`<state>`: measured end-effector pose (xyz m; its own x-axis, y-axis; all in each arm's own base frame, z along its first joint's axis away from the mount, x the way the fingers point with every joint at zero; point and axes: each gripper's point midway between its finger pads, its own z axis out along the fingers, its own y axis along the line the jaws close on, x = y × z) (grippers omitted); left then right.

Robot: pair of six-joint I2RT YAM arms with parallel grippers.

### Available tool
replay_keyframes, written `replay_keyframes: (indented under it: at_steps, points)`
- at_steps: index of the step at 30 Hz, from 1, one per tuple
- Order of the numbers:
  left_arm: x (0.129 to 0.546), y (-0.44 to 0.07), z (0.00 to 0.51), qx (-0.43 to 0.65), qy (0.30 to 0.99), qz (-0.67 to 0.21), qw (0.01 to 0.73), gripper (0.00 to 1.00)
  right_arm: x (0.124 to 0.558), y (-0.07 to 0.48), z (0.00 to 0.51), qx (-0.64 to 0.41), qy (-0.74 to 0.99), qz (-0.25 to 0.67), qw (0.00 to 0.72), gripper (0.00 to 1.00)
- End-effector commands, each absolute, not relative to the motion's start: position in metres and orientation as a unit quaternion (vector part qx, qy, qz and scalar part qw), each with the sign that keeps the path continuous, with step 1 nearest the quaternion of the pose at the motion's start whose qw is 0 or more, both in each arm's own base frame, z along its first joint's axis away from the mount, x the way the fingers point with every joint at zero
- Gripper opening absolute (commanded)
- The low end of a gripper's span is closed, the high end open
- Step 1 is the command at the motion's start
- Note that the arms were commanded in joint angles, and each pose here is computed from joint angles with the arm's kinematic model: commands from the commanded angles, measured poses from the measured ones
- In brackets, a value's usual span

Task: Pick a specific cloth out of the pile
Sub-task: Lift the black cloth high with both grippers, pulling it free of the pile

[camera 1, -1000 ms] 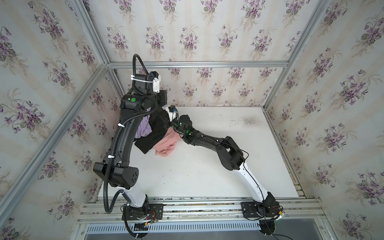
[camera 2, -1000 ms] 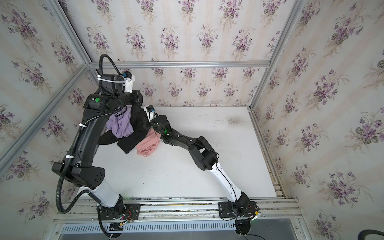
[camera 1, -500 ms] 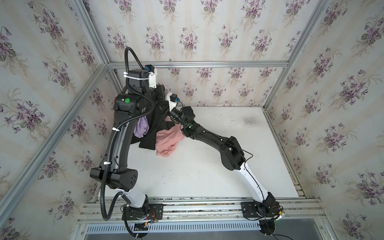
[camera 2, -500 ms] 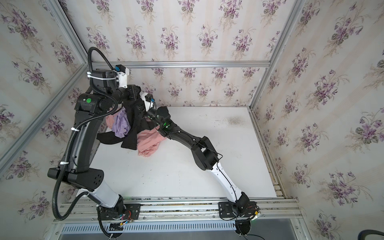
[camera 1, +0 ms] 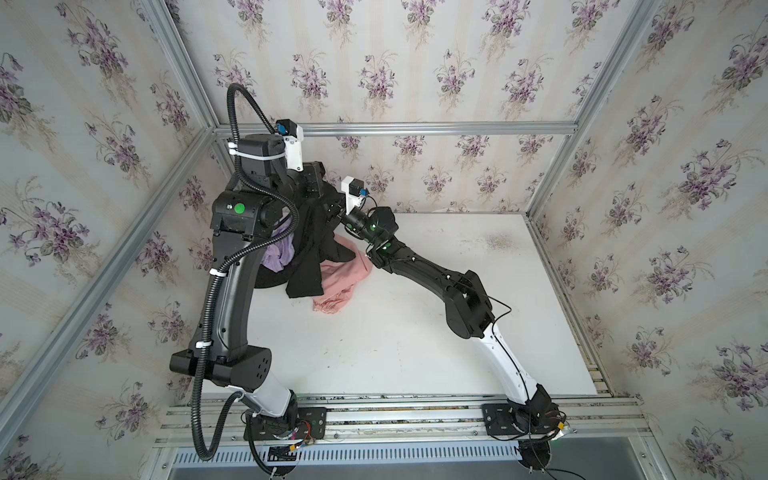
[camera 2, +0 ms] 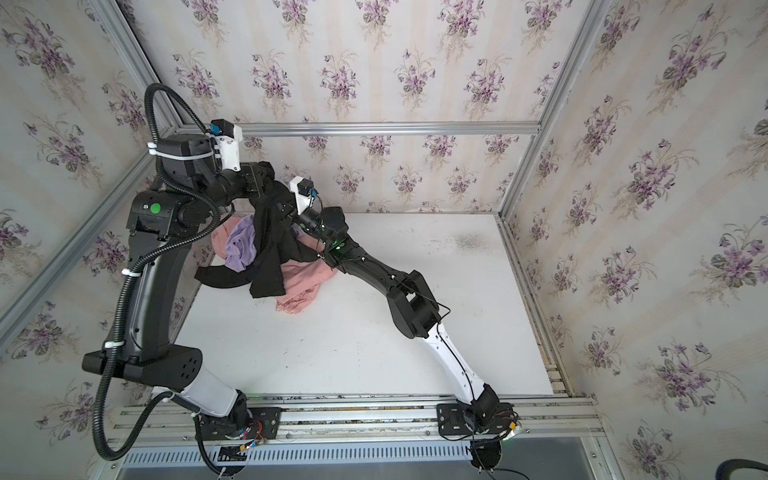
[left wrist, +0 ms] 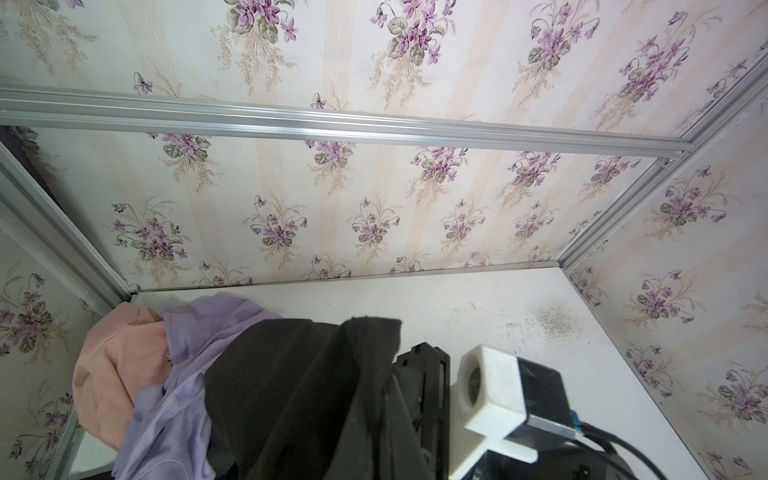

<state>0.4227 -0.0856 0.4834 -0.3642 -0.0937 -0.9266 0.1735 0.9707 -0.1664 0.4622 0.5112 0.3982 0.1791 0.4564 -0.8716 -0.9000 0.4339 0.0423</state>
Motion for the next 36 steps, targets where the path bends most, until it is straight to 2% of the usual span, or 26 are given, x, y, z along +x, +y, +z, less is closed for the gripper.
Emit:
replay_keyframes:
  at_steps: [1,19,29,36]
  points:
    - [0.423,-0.082,0.494,0.02,0.806,-0.112,0.581,0.0,0.438,0.494,0.444,-0.258,0.37,0.464,0.762,0.0]
    - [0.413,-0.079,0.521,0.008,0.783,-0.123,0.61,0.0,0.413,0.476,0.487,-0.293,0.344,0.425,0.784,0.0]
    - [0.401,-0.082,0.532,0.01,0.773,-0.142,0.618,0.0,0.391,0.459,0.519,-0.318,0.343,0.439,0.767,0.0]
    - [0.384,-0.092,0.548,0.02,0.759,-0.185,0.624,0.0,0.364,0.44,0.548,-0.316,0.324,0.46,0.764,0.0]
